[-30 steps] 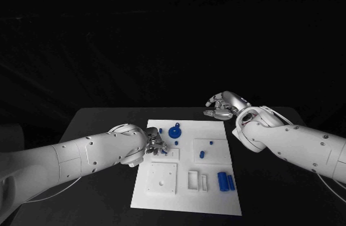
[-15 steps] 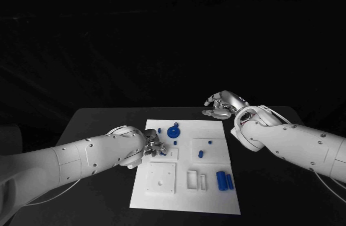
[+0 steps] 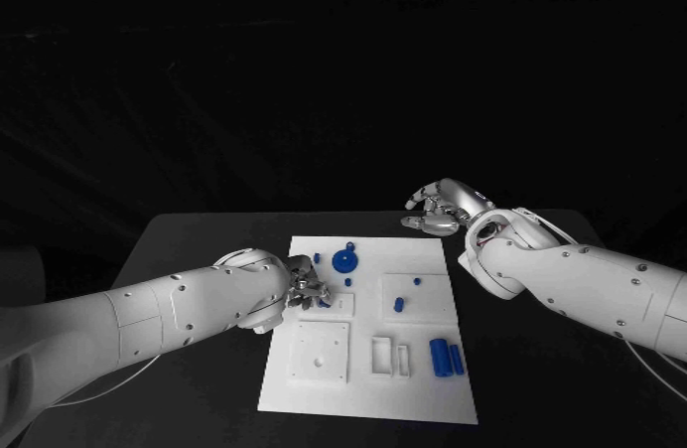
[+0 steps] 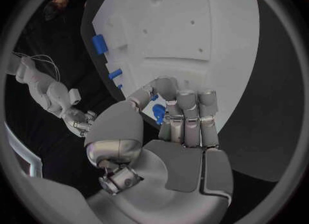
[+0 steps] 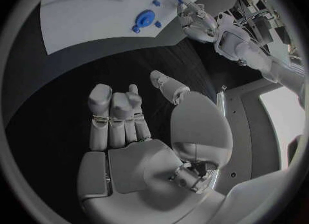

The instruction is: Assemble the parts on the task board

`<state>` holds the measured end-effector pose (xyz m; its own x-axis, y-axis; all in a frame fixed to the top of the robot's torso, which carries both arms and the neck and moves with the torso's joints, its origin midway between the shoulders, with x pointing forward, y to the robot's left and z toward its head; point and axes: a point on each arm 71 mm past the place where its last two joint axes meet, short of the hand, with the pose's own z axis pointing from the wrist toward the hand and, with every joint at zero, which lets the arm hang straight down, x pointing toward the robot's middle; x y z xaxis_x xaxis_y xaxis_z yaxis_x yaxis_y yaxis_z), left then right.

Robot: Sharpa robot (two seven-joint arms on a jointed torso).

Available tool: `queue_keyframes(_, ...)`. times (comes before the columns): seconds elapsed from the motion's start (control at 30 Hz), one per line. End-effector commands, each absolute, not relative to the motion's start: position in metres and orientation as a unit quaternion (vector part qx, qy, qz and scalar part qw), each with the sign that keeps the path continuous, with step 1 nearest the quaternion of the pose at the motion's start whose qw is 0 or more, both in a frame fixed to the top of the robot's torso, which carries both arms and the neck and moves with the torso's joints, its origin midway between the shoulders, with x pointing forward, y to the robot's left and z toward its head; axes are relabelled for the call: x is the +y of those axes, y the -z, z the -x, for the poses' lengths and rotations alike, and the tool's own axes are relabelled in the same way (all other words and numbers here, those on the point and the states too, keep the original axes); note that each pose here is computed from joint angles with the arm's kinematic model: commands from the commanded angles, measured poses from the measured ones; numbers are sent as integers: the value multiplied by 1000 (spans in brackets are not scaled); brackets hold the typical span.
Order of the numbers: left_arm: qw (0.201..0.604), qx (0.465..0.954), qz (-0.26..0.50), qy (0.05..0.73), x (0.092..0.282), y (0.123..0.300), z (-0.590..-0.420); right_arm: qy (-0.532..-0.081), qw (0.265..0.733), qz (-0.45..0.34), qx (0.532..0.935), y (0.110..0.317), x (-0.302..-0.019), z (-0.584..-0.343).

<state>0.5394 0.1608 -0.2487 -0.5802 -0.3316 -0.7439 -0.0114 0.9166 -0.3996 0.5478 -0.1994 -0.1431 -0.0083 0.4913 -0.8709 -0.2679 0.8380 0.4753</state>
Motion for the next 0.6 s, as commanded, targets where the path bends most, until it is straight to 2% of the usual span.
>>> queue_keyframes(0.03,452,868,93,182,157,250,-539,-274,698,-81,657,143,-198,-548)
queue_keyframes(0.6,452,868,93,182,155,253,-536,-274,696,-80,659,143,-197,-548)
